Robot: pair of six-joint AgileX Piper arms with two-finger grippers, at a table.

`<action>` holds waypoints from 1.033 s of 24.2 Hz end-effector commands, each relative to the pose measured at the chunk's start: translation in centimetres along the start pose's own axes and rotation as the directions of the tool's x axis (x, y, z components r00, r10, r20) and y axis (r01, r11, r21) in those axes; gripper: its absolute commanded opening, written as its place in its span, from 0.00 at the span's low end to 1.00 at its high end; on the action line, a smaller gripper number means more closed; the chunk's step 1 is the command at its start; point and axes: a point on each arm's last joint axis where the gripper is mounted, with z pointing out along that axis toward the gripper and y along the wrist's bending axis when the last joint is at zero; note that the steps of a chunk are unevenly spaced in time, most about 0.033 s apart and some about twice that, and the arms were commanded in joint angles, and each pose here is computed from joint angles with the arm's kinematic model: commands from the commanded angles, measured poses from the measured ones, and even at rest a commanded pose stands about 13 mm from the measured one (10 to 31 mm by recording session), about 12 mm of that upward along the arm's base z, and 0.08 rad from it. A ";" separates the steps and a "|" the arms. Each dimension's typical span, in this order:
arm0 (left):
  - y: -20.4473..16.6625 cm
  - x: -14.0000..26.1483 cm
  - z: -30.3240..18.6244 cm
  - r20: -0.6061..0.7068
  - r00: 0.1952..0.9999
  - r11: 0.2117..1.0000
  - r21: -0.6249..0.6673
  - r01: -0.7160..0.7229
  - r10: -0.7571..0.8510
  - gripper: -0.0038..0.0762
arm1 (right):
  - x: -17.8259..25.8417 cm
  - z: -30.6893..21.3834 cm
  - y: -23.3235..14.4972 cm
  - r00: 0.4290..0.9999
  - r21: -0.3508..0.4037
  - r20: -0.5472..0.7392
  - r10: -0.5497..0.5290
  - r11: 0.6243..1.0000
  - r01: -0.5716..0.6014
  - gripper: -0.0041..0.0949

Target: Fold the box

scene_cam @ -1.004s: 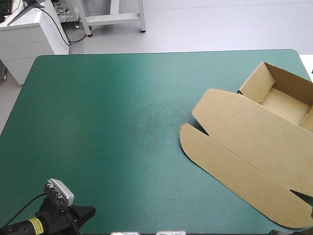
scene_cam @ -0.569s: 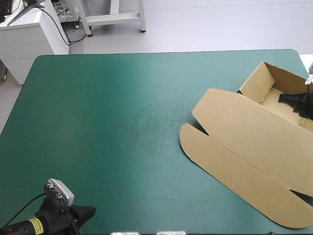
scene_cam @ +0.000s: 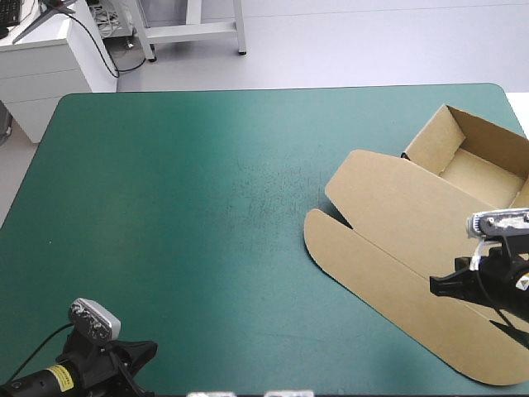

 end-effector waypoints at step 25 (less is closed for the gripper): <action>-0.4 -1.2 -0.3 0.084 0.985 0.988 0.020 0.151 -0.152 0.04 | 10.1 2.2 2.3 0.959 -0.077 0.279 -0.039 0.995 0.063 0.04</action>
